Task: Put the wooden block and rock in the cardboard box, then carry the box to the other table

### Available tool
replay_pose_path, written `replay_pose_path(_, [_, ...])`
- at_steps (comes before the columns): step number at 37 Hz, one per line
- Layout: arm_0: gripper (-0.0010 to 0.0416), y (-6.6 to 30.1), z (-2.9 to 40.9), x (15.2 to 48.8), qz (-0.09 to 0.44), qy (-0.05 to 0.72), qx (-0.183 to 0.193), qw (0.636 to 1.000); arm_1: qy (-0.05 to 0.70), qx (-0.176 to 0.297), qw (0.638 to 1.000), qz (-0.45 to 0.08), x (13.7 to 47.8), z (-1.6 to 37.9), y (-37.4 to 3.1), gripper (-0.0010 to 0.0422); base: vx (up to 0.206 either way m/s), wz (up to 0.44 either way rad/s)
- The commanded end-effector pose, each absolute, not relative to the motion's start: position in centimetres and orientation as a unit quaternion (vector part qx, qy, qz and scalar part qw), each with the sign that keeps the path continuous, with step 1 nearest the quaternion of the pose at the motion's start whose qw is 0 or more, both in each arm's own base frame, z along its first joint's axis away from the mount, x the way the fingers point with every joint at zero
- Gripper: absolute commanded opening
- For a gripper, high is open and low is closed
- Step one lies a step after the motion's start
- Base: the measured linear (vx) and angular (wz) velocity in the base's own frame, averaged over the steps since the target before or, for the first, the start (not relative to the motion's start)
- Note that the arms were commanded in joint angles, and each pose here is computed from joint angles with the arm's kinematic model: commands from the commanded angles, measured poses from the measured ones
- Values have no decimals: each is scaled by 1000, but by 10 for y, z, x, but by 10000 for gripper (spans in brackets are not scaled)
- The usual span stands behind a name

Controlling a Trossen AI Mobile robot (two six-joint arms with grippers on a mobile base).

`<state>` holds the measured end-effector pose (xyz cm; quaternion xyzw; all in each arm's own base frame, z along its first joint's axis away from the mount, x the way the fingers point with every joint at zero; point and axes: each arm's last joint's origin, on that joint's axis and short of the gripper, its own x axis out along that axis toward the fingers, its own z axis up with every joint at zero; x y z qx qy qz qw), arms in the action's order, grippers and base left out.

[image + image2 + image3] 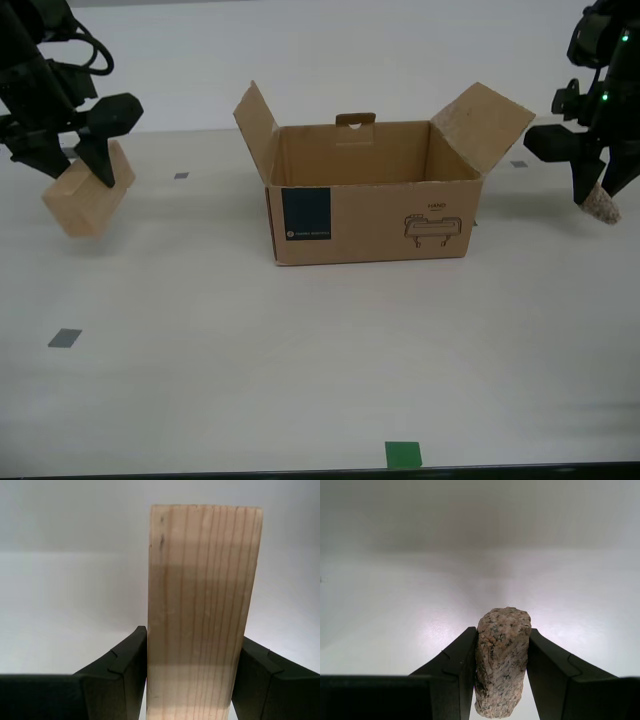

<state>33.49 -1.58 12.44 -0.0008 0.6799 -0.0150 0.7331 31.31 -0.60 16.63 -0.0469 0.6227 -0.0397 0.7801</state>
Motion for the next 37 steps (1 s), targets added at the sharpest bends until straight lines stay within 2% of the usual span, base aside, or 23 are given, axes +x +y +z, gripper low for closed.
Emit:
replay_pose_path(1, [-1,-15,142,332,-18,664,1,748,613,-47,787,-43,313,178,-6,-1,0,0])
replay_pose_path(14, [-1,-15,206,315,-26,591,6,806,586,-44,807,-47,320,218,-7,-1,0,0])
replay_pose_path(22, [-1,-14,235,301,-27,558,6,830,572,-37,818,-53,327,239,-9,-1,0,0])
replay_pose_path(28, [-1,-14,247,295,-27,541,7,841,557,-33,828,-57,331,254,-10,-1,0,0])
replay_pose_path(37, [-1,-14,257,292,-27,549,6,836,549,-15,832,-75,334,273,-18,-1,0,0])
